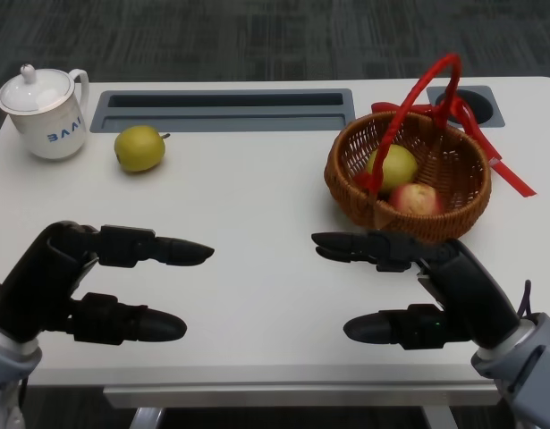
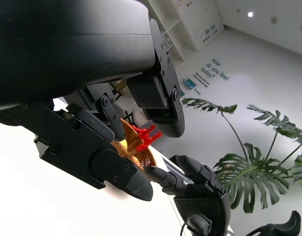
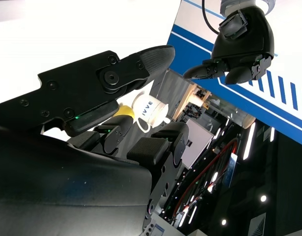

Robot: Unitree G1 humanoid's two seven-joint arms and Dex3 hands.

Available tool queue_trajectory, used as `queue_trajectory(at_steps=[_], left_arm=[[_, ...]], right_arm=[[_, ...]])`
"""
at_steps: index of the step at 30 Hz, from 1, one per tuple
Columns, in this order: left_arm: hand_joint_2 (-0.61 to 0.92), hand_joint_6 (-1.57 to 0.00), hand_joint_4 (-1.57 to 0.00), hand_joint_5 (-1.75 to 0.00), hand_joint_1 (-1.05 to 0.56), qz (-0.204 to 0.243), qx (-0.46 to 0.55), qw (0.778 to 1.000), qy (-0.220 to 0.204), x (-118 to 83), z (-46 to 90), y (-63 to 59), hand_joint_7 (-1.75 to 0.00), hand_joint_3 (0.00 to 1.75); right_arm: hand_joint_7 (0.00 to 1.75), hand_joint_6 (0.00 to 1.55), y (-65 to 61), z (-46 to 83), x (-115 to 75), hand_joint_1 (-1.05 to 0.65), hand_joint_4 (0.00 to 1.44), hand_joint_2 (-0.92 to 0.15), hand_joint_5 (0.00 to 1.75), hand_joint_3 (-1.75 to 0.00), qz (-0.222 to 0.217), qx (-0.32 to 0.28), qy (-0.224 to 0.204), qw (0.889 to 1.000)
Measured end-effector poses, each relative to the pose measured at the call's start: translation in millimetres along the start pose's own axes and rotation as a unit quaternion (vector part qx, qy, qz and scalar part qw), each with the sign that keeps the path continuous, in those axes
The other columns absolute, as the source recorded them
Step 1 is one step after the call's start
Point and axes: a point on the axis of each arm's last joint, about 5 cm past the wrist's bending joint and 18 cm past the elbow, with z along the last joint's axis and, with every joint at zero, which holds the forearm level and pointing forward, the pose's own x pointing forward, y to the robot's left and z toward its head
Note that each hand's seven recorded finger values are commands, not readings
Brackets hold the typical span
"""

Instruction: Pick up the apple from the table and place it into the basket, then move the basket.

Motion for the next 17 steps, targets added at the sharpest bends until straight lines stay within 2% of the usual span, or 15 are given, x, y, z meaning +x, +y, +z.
queue_trajectory(at_steps=[17], left_arm=[[0.71,-0.98,-1.08,0.00,-0.44,-0.002,0.002,1.000,0.000,0.7,0.2,1.2,0.00,0.00]], right_arm=[[0.00,0.74,-3.4,0.8,-0.7,-0.42,0.80,-0.82,0.00,0.00,-0.010,-0.006,-0.003,1.000]])
